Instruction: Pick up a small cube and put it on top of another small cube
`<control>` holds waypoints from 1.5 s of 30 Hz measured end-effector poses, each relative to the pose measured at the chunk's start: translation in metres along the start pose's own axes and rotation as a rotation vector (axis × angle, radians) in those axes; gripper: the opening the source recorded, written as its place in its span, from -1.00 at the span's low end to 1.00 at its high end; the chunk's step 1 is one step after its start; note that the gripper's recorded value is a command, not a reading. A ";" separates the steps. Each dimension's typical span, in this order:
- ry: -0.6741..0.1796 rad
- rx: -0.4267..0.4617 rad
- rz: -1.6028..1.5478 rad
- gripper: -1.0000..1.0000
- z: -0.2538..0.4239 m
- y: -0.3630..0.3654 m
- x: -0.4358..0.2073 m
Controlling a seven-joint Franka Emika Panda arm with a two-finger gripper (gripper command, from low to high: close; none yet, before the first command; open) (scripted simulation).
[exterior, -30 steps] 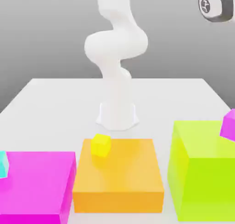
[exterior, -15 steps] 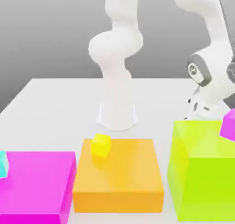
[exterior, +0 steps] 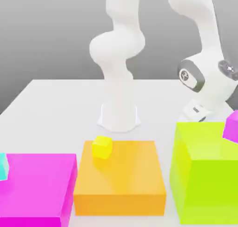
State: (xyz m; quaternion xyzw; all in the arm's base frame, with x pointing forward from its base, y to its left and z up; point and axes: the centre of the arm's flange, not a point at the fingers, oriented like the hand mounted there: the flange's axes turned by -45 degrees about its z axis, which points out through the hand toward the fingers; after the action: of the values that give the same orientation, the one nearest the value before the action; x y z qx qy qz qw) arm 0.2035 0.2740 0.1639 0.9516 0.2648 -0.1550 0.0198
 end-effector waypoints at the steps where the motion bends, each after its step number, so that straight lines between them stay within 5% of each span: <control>1: 0.030 -0.001 0.047 0.00 -0.005 0.006 0.005; 12: 0.345 0.062 0.546 0.00 -0.060 0.067 0.043; 21: 0.315 0.057 0.631 0.00 0.011 0.069 0.051; 22: 0.314 0.056 0.631 -1.00 0.018 0.070 0.052; 36: 0.319 0.059 0.628 -1.00 -0.037 0.066 0.036; 42: 0.522 0.151 0.476 -1.00 -0.144 -0.021 0.067; 45: 0.548 0.166 0.518 -1.00 -0.191 -0.023 0.080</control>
State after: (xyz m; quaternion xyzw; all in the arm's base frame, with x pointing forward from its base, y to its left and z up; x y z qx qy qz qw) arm 0.3104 0.3565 0.3220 0.9915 -0.0025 0.0942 -0.0901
